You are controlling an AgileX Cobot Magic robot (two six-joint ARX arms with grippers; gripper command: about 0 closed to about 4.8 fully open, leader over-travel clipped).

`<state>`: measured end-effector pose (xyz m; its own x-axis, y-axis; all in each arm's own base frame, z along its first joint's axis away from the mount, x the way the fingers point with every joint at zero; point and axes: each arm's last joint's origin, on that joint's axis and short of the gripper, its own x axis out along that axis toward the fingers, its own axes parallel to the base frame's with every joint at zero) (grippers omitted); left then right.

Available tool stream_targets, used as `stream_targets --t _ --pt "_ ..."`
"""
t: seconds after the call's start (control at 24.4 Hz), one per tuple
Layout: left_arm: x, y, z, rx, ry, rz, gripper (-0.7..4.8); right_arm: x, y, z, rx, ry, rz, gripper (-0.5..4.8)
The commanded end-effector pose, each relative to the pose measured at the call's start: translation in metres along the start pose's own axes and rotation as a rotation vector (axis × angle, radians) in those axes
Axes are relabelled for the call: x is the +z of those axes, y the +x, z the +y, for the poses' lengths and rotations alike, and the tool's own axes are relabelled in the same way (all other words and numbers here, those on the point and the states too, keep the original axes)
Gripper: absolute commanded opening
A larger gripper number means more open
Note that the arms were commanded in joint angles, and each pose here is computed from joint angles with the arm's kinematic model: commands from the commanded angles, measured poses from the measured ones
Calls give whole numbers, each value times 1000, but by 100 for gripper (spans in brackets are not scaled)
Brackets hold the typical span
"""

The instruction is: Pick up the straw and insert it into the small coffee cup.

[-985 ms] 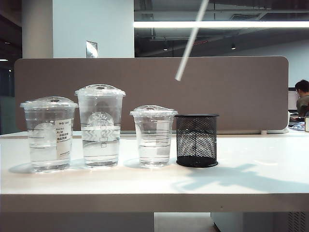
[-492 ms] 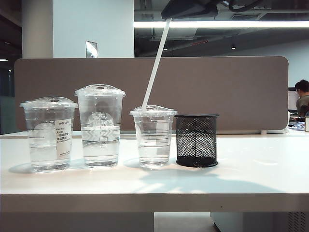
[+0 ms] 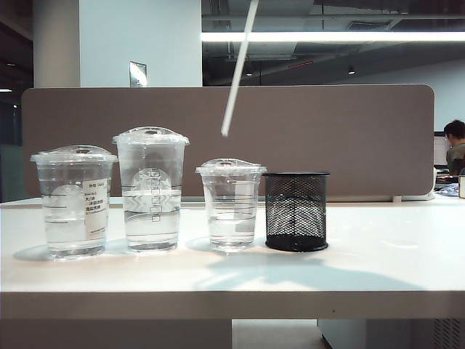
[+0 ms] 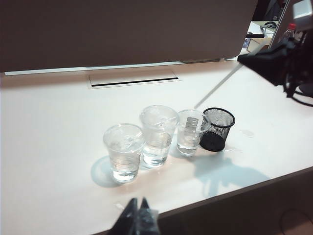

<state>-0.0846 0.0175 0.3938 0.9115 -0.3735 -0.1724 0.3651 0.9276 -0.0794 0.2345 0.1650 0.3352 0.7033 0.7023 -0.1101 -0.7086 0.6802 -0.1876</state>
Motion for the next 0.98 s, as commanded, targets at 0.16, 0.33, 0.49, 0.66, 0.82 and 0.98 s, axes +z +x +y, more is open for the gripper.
stream_targets --t 0.16,0.33,0.49,0.66,0.82,0.98 --pt "1 0 0 4 -3 -5 -4 -16 10 2 19 17 107 12" --pt "1 0 0 4 -3 -5 -4 -17 11 2 24 19 111 12" --pt "1 0 0 4 -3 -5 -4 -14 11 2 57 21 79 11" --pt "1 0 0 4 -3 -5 -4 -14 11 3 59 21 80 12" --pt "1 0 0 4 -3 -6 -4 -14 11 4 62 25 81 12" --pt "1 0 0 4 -3 -6 -4 -17 14 3 62 27 90 12"
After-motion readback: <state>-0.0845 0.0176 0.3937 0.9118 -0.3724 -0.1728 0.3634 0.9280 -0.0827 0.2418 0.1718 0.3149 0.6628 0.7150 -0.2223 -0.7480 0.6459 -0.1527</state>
